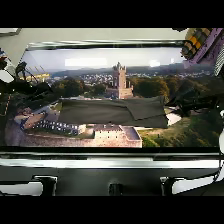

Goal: Fold the clothes and pants, and hang the long-sleeved shirts on hangers.

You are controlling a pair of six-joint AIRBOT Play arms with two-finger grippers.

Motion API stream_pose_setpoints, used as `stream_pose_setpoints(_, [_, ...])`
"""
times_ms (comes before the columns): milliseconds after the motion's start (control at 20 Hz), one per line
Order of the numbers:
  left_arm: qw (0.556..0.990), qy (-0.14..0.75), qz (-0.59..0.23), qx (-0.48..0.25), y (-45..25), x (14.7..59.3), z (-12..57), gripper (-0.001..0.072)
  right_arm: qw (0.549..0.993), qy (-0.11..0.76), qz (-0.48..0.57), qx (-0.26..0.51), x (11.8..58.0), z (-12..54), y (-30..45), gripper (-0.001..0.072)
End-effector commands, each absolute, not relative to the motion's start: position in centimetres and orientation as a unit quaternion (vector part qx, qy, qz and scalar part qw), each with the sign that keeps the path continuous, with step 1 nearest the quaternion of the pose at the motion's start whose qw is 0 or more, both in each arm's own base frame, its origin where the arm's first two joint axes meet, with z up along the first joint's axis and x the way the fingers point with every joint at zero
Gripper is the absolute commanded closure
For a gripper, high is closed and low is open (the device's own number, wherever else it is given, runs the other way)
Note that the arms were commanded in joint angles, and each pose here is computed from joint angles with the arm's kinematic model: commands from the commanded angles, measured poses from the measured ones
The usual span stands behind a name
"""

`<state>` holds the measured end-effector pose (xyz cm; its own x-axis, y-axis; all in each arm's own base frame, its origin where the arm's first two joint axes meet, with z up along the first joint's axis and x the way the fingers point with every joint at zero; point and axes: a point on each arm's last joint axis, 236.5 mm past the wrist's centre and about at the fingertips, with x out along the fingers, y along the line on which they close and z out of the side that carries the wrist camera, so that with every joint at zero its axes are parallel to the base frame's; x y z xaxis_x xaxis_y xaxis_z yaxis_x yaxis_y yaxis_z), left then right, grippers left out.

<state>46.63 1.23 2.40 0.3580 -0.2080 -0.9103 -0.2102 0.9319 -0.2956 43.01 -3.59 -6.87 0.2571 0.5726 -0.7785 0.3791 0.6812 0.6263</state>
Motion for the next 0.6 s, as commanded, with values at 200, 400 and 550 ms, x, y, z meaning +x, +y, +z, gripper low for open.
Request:
stream_pose_setpoints(200, [0.794, 0.579, 0.009, -0.183, 1.4, 45.7, 2.8, 0.0084, 0.679, 0.621, 0.1, 0.378, 43.7, -9.6, -0.5, 0.0111])
stream_pose_setpoints(400, [0.794, 0.58, 0.009, -0.184, 1.4, 45.7, 2.7, 0.0086, 0.675, 0.635, 0.113, 0.359, 43.6, -10.6, 1.6, 0.0262])
stream_pose_setpoints(550, [0.792, 0.578, 0.0, -0.196, 0.8, 45.8, 2.9, 0.018, 0.679, 0.632, 0.119, 0.354, 43.8, -10.0, 2.3, 0.0676])
